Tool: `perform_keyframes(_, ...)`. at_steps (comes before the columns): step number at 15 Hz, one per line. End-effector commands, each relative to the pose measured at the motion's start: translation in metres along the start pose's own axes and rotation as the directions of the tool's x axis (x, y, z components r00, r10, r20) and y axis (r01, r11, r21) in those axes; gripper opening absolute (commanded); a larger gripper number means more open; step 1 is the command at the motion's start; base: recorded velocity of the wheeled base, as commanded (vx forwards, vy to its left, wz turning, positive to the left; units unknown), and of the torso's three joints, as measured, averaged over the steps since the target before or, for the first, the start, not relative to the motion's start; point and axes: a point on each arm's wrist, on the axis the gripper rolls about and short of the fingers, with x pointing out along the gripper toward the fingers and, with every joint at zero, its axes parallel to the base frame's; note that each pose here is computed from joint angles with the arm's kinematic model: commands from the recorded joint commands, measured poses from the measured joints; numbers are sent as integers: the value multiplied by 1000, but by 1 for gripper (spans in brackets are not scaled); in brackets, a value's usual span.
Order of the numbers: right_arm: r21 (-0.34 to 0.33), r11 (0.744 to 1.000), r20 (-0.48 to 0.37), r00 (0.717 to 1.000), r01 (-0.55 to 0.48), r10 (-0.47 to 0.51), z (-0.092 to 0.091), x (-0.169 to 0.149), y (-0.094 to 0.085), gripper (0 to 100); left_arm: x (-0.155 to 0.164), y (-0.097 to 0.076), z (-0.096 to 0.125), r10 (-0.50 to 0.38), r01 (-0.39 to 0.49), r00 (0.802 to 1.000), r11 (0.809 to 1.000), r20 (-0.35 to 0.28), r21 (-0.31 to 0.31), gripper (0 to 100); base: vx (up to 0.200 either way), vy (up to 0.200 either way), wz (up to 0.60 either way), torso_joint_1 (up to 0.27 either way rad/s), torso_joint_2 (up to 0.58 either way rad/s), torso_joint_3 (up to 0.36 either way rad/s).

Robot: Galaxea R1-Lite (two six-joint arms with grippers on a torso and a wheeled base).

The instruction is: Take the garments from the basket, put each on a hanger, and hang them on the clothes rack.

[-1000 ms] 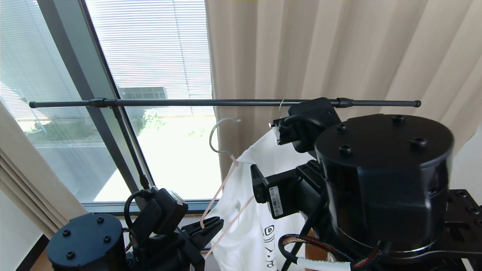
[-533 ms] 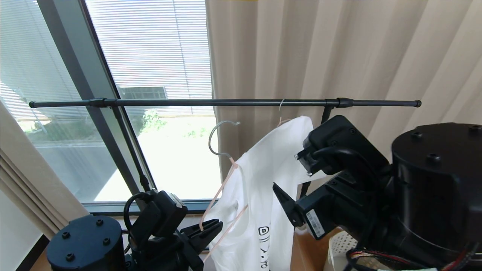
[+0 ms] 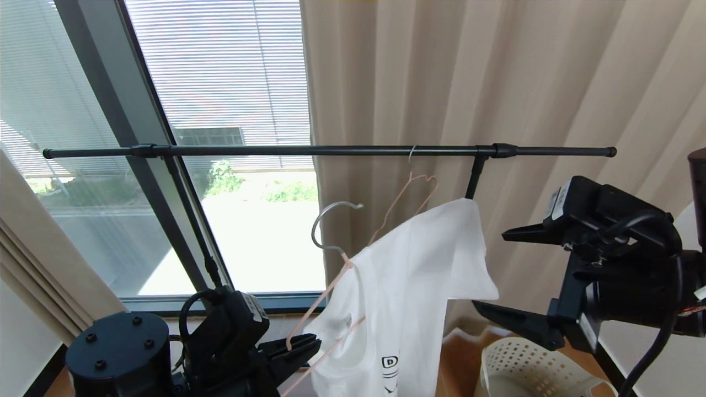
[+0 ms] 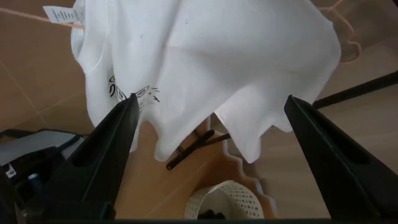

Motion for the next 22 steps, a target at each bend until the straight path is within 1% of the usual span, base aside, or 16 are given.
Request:
perform_keyframes(1,-23,999,-23,999,-34,34,8,-12,-28,100,-1,1,-4,3,-3,1000,1000,-20,2,0,0,0,0,0,0,0)
perform_keyframes(2,-55,996,-58,996,-74,71,11,-16,-35,100,-1,1,-5,-8,9,1000,1000,-25,10,0,0,0,0,0,0,0)
perform_keyframes(4,-120,977,-118,980,-174,160,17,-17,-48,100,-2,-1,-11,-51,54,998,998,-48,43,0,0,0,0,0,0,0)
perform_keyframes(6,-135,955,-151,958,-264,244,23,-12,-59,100,-3,-3,-18,-72,78,994,995,-82,68,0,0,0,0,0,0,0)
perform_keyframes(7,-155,943,-165,949,-294,269,26,-10,-63,100,-4,-4,-20,-75,82,993,994,-90,71,0,0,0,0,0,0,0)
perform_keyframes(9,-215,902,-176,924,-374,341,30,-3,-68,100,-6,-7,-22,-124,131,988,988,-89,80,0,0,0,0,0,0,0)
perform_keyframes(10,-253,872,-192,905,-420,380,29,5,-70,100,-7,-8,-23,-145,152,986,985,-87,87,0,0,0,0,0,0,0)
perform_keyframes(11,-279,833,-200,878,-477,436,26,15,-75,100,-7,-9,-24,-167,175,982,980,-90,97,0,0,0,0,0,0,0)
perform_keyframes(12,-279,833,-200,878,-477,436,26,15,-75,100,-7,-9,-24,-167,175,982,980,-90,97,0,0,0,0,0,0,0)
perform_keyframes(13,-262,782,-195,825,-565,530,23,26,-76,100,-8,-11,-26,-196,205,976,973,-97,103,0,0,0,0,0,0,0)
perform_keyframes(15,-250,766,-201,806,-592,557,21,34,-74,100,-9,-14,-27,-210,221,972,970,-101,106,0,0,0,0,0,0,0)
perform_keyframes(16,-252,754,-205,795,-607,571,22,40,-71,100,-10,-15,-27,-216,226,971,968,-99,106,0,0,0,0,0,0,0)
perform_keyframes(18,-252,715,-193,758,-652,623,24,53,-63,100,-12,-16,-26,-218,225,973,967,-72,119,0,0,0,0,0,0,0)
perform_keyframes(19,-251,704,-196,747,-665,636,24,57,-60,100,-12,-16,-26,-217,224,974,967,-66,121,0,0,0,0,0,0,0)
perform_keyframes(21,-261,689,-196,736,-676,648,26,60,-56,100,-12,-17,-26,-219,227,973,967,-71,120,0,0,0,0,0,0,0)
perform_keyframes(22,-255,679,-205,725,-689,658,25,65,-53,100,-11,-17,-27,-221,229,972,966,-75,118,0,0,0,0,0,0,0)
